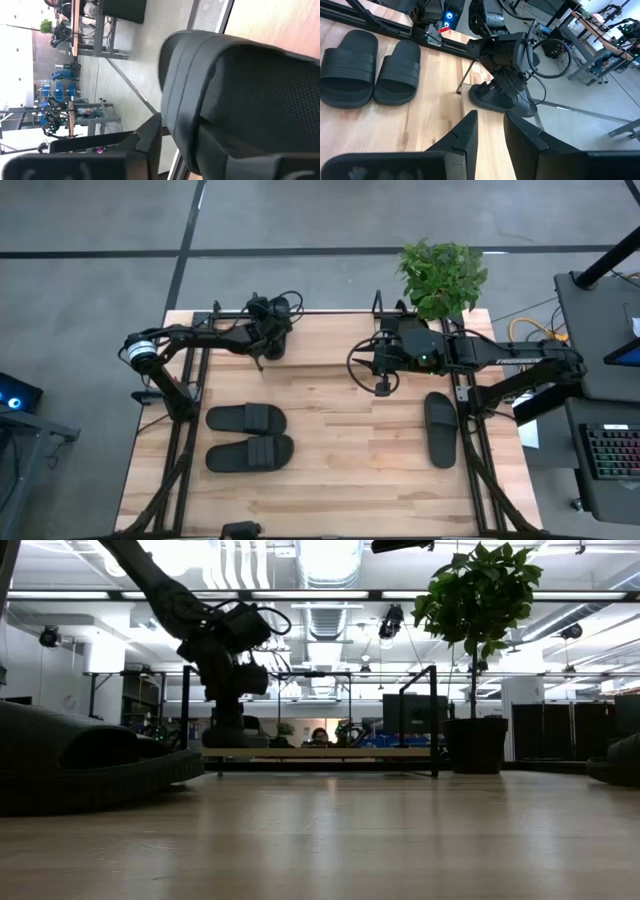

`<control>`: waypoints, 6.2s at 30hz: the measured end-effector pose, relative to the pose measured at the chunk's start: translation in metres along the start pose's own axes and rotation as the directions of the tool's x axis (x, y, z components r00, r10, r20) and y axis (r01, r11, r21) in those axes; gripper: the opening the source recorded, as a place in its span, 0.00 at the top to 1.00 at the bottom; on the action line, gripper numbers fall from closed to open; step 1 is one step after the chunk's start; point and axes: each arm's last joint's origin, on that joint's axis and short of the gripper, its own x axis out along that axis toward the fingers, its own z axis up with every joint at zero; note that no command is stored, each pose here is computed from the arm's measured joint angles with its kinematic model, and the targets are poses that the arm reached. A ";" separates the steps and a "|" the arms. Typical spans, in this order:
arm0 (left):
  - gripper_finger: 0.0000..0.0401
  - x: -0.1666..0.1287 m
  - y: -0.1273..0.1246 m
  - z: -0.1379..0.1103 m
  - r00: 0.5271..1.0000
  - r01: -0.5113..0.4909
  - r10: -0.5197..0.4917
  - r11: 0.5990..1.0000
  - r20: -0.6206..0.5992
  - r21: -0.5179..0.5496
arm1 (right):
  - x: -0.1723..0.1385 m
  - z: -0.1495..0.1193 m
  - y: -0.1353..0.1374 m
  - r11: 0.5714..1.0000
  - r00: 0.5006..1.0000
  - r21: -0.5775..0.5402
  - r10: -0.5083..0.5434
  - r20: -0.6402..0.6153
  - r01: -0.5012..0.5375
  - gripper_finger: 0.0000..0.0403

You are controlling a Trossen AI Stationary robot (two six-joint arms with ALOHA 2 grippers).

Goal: Pick and place slides into the shelf
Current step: Put the black slide on the shelf

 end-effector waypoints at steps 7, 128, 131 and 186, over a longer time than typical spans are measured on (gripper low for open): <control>0.66 0.000 -0.001 0.001 0.999 0.040 -0.040 0.999 0.018 0.006 | 0.000 0.000 0.000 1.000 1.000 0.000 0.000 0.000 0.000 0.79; 0.59 -0.158 0.044 -0.038 0.155 0.743 -0.354 0.657 0.922 0.128 | -0.119 -0.150 0.169 0.999 0.751 0.032 0.033 -0.659 -0.017 0.55; 0.59 -0.158 0.044 -0.038 0.154 0.743 -0.355 0.657 0.922 0.128 | -0.120 -0.160 0.171 0.999 0.739 0.032 0.026 -0.673 -0.005 0.55; 0.59 -0.157 0.043 -0.038 0.157 0.759 -0.360 0.640 0.920 0.121 | -0.104 -0.151 0.196 0.984 0.717 -0.168 -0.081 -0.692 -0.051 0.58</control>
